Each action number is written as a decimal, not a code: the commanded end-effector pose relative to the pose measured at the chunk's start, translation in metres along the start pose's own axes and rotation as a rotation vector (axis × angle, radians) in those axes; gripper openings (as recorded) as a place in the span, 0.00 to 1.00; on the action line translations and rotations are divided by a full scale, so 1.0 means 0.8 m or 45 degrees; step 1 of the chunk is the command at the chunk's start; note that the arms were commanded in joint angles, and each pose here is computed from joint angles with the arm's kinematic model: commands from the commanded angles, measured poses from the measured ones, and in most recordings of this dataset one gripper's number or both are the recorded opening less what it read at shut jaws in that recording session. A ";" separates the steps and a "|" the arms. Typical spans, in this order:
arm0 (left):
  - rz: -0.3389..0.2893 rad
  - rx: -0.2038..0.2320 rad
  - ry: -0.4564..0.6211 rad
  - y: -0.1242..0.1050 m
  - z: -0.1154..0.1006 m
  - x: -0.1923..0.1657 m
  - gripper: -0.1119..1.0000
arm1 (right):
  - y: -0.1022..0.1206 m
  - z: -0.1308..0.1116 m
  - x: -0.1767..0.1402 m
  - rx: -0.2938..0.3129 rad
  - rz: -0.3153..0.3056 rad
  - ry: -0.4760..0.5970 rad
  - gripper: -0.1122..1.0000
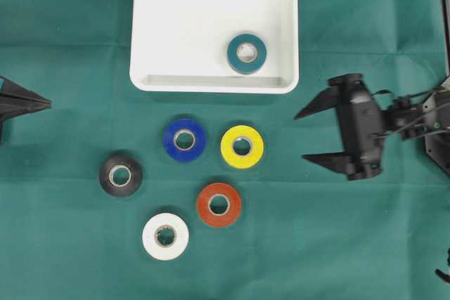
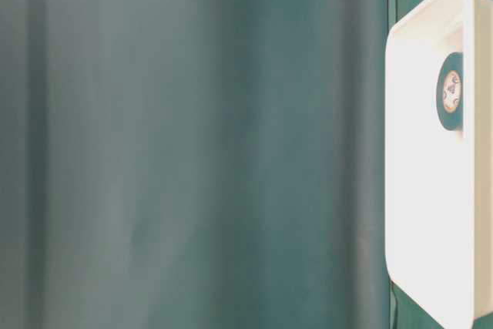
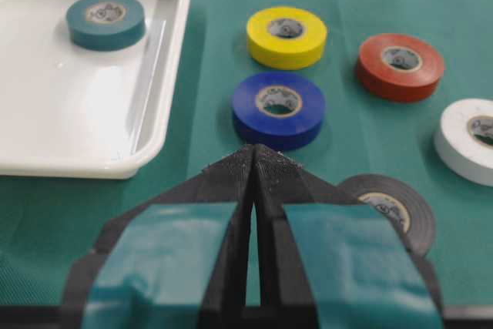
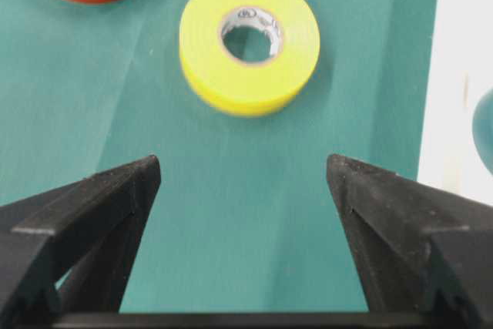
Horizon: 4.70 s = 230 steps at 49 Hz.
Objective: Put the tape into the white case with the right arm.
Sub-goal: 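Move the right gripper over the yellow tape roll, then grip the yellow roll through its hole and lift it, then carry the yellow roll into the tray's upper right and release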
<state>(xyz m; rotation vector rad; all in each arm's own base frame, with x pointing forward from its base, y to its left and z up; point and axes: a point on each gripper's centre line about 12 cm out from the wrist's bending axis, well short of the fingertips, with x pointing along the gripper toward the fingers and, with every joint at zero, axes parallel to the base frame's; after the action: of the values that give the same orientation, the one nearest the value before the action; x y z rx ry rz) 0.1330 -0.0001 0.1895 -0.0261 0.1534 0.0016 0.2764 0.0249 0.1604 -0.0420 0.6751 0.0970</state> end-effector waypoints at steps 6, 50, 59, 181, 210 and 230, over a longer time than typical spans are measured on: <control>0.002 -0.002 -0.008 0.000 0.004 0.001 0.10 | 0.001 0.033 0.032 -0.004 0.006 -0.013 0.65; 0.004 -0.001 -0.004 0.000 0.002 0.000 0.10 | 0.013 0.069 0.117 -0.021 0.013 0.100 0.65; 0.004 0.001 0.000 0.001 0.000 0.000 0.10 | 0.029 0.054 0.120 -0.060 0.015 0.245 0.65; 0.008 0.001 0.004 0.001 -0.002 0.000 0.10 | -0.020 0.100 0.102 0.042 -0.142 0.337 0.12; 0.008 -0.005 0.008 0.001 -0.003 0.000 0.10 | -0.191 0.104 0.068 0.341 -0.458 0.267 0.12; 0.010 -0.005 0.009 0.001 -0.004 0.000 0.10 | -0.257 0.072 0.063 0.463 -0.571 0.275 0.12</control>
<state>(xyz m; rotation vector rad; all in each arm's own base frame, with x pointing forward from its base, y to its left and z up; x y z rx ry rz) 0.1317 0.0006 0.1822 -0.0264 0.1687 0.0064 0.3676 -0.1636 0.1622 0.1515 0.9269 -0.4553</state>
